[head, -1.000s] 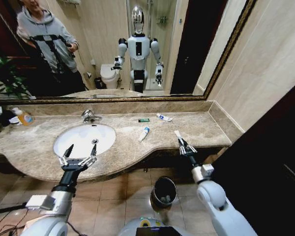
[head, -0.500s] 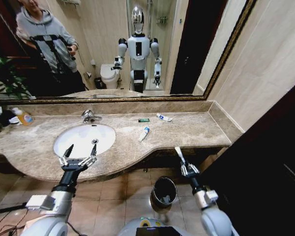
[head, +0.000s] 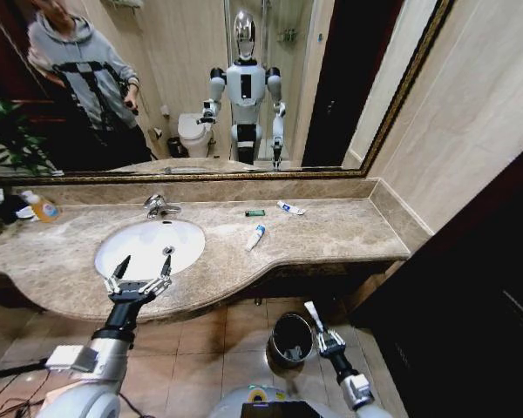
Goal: Pick up the trash from the sink and place it in the trash bin.
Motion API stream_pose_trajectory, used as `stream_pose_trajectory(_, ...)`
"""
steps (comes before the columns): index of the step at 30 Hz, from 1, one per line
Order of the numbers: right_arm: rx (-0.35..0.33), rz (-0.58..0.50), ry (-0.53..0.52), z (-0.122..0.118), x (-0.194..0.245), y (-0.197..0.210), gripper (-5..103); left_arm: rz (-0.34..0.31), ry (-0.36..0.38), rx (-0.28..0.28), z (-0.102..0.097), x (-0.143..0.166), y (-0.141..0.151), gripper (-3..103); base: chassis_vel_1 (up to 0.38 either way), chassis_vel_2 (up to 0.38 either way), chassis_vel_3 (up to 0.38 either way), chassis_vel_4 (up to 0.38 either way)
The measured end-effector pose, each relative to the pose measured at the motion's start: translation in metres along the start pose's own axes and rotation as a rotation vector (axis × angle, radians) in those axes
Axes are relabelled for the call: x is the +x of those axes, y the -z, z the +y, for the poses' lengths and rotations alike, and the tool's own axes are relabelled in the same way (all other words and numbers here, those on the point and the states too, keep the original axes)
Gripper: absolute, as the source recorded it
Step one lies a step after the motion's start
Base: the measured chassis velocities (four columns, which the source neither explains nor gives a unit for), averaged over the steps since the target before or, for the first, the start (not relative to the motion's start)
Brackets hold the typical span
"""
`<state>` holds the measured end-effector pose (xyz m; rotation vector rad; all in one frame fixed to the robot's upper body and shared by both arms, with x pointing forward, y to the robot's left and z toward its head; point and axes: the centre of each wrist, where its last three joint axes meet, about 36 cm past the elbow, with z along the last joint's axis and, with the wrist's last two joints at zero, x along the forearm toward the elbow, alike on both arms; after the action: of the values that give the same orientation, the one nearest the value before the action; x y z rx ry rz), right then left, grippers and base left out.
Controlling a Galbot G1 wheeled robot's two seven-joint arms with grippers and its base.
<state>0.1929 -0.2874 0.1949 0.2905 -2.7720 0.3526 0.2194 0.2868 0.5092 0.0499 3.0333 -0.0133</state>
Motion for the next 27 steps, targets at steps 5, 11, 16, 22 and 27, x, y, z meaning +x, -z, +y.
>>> stream_pose_trajectory(5, 0.044, 0.144, 0.019, -0.001, -0.021, -0.026, 18, 0.000, 0.000, 0.000, 0.000, 0.000, 0.000, 100, 0.000, 0.000, 0.000, 0.000)
stream_pose_trajectory(11, 0.111, 0.245, 0.124, 0.010, -0.045, -0.045, 18, 0.000, 0.000, 0.000, 0.000, 0.000, 0.000, 100, 0.000, 0.000, 0.000, 0.000)
stream_pose_trajectory(16, 0.158, 0.293, 0.209, 0.017, -0.065, -0.056, 18, 0.000, 0.000, 0.000, 0.000, 0.000, 0.000, 100, 0.000, 0.000, 0.000, 0.000)
stream_pose_trajectory(22, 0.192, 0.340, 0.260, 0.020, -0.095, -0.070, 18, 0.000, 0.000, 0.000, 0.000, 0.000, 0.000, 100, 0.000, 0.000, 0.000, 0.000)
stream_pose_trajectory(27, 0.197, 0.352, 0.265, 0.018, -0.120, -0.076, 18, 0.000, 0.000, 0.000, 0.000, 0.000, 0.000, 100, 0.000, 0.000, 0.000, 0.000)
